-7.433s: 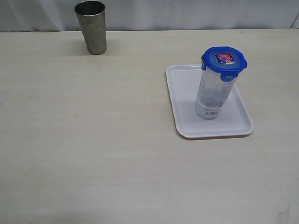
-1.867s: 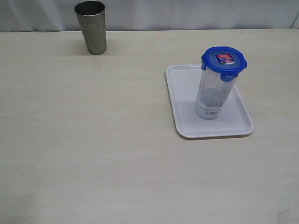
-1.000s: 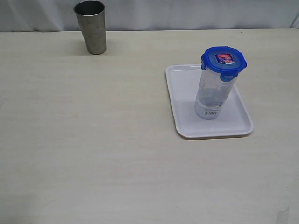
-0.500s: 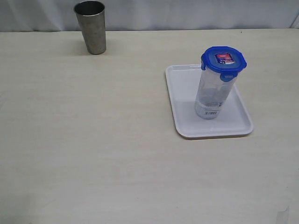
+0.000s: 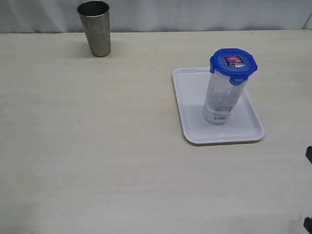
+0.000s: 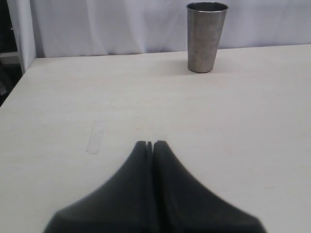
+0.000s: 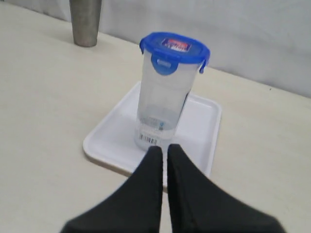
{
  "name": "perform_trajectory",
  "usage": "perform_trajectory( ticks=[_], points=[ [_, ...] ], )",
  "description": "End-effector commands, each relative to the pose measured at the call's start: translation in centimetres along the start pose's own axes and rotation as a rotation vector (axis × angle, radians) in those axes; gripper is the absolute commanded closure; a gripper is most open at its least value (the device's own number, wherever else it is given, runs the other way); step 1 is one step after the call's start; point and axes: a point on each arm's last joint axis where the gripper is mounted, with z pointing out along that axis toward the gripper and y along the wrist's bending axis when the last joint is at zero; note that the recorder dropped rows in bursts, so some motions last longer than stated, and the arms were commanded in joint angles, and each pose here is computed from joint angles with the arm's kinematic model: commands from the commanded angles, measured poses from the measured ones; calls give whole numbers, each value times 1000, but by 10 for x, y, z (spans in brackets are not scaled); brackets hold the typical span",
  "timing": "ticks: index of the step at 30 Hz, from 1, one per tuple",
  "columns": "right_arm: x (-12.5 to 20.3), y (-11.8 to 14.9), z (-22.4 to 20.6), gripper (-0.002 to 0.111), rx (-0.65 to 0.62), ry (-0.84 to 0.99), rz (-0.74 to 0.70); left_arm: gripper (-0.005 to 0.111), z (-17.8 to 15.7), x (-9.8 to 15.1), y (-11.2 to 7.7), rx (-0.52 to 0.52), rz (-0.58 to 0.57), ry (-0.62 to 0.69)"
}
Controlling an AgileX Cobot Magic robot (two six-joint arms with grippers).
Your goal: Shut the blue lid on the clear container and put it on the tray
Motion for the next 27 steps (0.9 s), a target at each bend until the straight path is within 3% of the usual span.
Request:
perform_trajectory(
  ticks=[1, 4, 9, 22, 27],
  points=[
    [14, 3, 5, 104, -4, 36, -4, 107, 0, 0, 0, -4, -5, -5],
    [11, 3, 5, 104, -7, 2, 18, 107, 0, 0, 0, -4, -5, -5],
    [8, 9, 5, 104, -76, -19, 215, 107, 0, 0, 0, -4, -5, -5],
    [8, 9, 5, 104, -67, -24, 204, 107, 0, 0, 0, -4, -5, -5],
    [9, 5, 5, 104, 5, -15, 216, 107, 0, 0, 0, -4, -5, -5]
  ],
)
